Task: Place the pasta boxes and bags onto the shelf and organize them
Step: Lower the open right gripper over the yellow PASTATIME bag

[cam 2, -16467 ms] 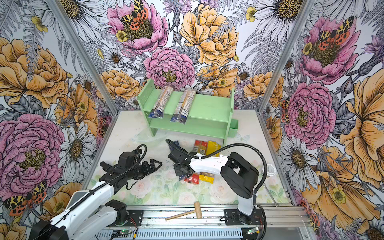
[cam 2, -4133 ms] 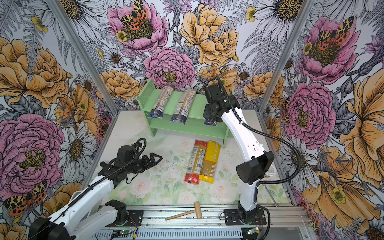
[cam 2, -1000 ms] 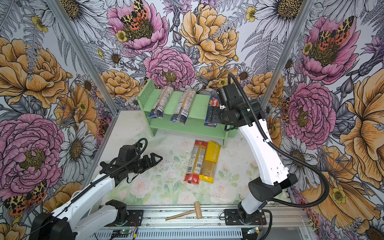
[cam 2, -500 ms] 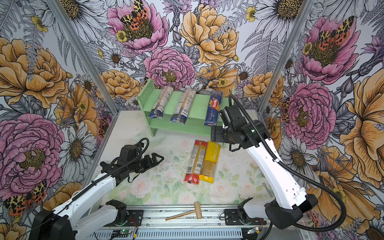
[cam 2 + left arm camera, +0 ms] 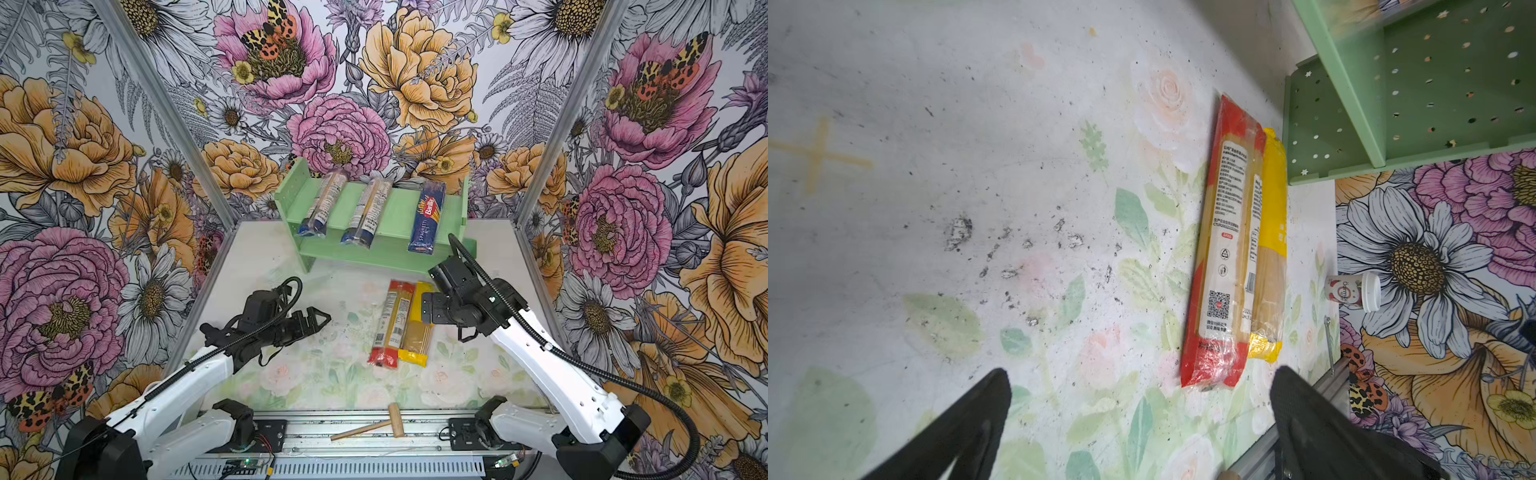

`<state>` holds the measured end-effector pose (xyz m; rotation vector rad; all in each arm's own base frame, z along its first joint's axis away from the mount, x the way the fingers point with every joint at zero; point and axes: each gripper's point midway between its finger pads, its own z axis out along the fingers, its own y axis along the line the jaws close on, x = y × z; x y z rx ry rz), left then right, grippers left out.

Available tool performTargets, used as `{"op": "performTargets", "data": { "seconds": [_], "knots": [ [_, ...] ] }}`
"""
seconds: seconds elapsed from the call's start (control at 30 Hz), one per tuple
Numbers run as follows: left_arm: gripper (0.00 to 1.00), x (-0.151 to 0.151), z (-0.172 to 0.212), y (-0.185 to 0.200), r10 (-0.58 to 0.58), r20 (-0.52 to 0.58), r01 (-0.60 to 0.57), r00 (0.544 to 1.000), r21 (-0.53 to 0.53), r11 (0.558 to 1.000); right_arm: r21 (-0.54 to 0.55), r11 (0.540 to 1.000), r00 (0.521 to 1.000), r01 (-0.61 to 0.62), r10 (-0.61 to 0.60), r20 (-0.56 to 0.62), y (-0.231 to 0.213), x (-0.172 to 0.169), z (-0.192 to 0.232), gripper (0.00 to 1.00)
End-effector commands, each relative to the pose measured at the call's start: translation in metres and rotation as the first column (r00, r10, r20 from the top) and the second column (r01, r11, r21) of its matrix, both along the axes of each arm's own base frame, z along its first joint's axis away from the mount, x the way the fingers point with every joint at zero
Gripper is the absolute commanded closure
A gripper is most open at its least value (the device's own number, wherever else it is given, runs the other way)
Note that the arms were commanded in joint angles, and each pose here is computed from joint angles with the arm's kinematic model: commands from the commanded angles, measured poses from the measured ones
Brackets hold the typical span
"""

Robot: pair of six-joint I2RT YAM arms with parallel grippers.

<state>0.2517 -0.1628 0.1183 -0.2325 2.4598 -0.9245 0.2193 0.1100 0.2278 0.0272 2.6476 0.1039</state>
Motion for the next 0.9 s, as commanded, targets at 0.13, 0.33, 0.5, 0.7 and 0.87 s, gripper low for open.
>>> {"op": "performTargets", "data": {
  "seconds": [0.13,0.33,0.5,0.7,0.87],
  "knots": [
    [0.01,0.01,0.01,-0.004,0.018,0.044,-0.018,0.999,-0.003,1.0,0.004,0.994,0.992,0.105,-0.105,0.073,0.001,0.007,-0.019,0.01],
    [0.01,0.008,0.009,-0.005,0.019,0.039,-0.019,0.999,-0.002,1.0,-0.023,0.993,0.992,0.112,-0.111,0.068,0.005,0.008,-0.038,0.01],
    [0.01,0.008,0.009,-0.006,0.02,0.037,-0.02,0.999,-0.003,1.0,-0.055,0.989,0.989,0.14,-0.137,0.065,0.003,0.01,-0.05,0.01],
    [0.01,0.008,0.01,-0.006,0.021,0.04,-0.021,0.999,-0.004,1.0,-0.057,0.969,0.968,0.239,-0.233,0.094,-0.004,0.011,-0.066,0.01],
    [0.01,0.009,0.008,-0.006,0.025,0.037,-0.025,0.999,0.001,1.0,-0.031,0.957,0.953,0.29,-0.285,0.103,-0.002,0.011,-0.081,0.01]
  ]
}}
